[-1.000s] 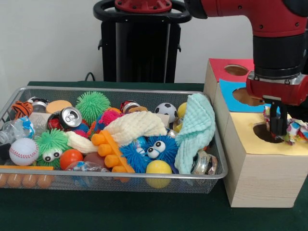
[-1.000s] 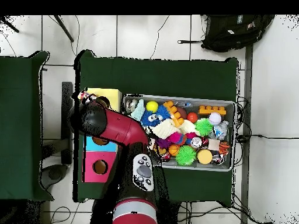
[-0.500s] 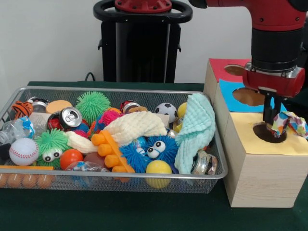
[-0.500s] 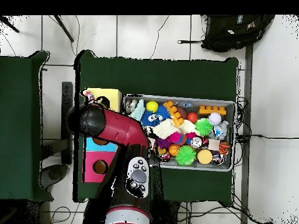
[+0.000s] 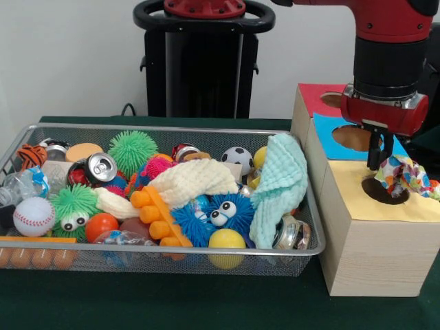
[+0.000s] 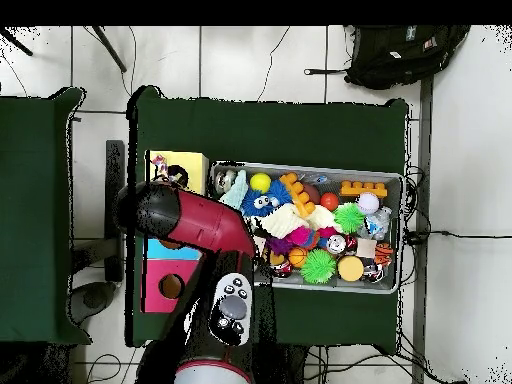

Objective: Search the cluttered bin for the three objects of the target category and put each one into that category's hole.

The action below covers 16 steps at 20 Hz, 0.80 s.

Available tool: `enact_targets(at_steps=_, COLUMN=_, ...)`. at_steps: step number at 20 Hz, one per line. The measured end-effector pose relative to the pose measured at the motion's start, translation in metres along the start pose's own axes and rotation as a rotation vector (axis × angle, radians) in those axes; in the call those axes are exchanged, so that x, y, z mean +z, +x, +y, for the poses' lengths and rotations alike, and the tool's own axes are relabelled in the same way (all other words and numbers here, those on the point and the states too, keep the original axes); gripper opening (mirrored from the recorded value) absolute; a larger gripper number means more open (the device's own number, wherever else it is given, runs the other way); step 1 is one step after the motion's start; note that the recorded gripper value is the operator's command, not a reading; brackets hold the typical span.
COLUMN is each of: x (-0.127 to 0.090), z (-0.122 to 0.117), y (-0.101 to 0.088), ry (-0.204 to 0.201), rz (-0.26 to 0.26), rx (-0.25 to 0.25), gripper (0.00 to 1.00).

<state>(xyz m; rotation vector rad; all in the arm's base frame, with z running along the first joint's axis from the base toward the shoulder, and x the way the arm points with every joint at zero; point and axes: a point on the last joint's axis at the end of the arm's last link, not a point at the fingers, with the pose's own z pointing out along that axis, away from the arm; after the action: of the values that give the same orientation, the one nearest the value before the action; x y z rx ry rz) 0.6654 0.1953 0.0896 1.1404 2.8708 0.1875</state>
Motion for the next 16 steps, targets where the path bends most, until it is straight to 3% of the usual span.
enact_targets(at_steps=9, x=0.001, z=-0.001, y=0.006, ry=0.014, rz=-0.008, rx=-0.012, gripper=0.0)
enact_targets(at_steps=16, x=-0.004, z=-0.013, y=0.008, ry=0.061, rz=-0.001, rx=-0.029, gripper=0.0)
